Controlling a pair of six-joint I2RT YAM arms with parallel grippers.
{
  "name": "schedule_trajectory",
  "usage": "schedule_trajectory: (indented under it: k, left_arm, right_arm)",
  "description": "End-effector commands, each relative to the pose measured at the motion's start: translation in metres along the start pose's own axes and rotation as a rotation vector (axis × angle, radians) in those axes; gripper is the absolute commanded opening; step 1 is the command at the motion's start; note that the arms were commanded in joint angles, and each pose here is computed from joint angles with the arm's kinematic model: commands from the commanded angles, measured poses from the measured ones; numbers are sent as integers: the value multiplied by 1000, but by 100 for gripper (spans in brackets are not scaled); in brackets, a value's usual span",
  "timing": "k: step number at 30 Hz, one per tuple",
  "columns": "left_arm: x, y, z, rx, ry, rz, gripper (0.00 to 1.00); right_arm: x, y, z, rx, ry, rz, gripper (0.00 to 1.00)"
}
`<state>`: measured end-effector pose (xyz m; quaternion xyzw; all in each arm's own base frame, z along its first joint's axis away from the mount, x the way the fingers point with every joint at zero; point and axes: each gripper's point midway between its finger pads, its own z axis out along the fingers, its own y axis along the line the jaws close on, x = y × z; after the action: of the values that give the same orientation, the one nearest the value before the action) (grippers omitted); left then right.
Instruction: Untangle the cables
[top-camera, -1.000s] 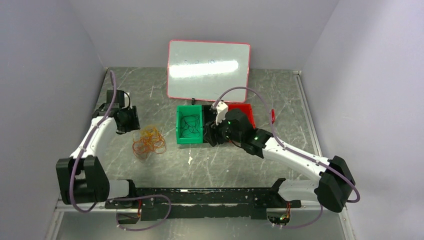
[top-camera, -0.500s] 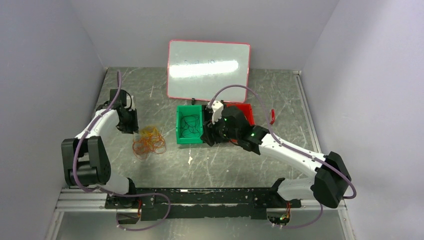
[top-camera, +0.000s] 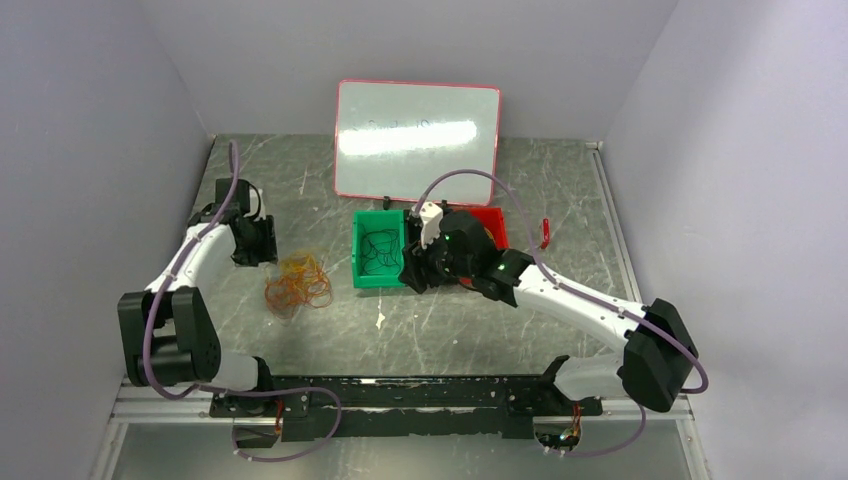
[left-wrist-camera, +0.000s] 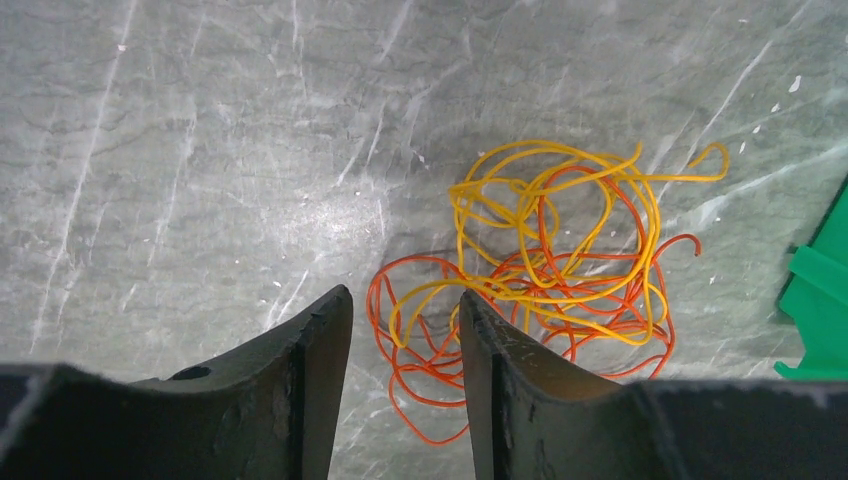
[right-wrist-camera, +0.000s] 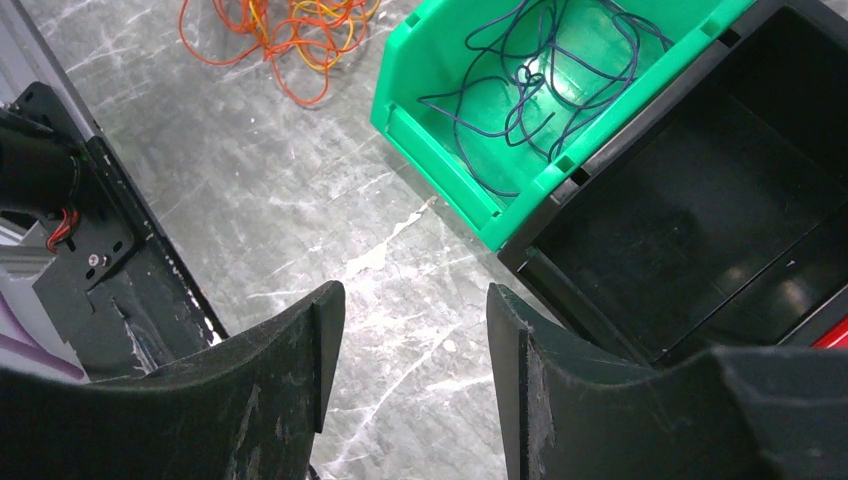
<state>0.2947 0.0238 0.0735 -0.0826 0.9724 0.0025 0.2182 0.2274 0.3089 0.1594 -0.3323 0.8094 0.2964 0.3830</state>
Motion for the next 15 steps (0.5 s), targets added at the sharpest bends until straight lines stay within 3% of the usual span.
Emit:
schedule_trajectory:
  k: [1,9,15]
  left_arm:
    - [9,5,1,-17,11,-19,48]
    - [17,-3,22,31,92,-4,40]
    - [9,0,18,11,66,-7,21]
  right_arm:
    - [-13,6,0,-29,-21,1,58]
    - [-11,4,-2,-17,-16,2,58]
    - [-11,4,-2,-18,-17,2,58]
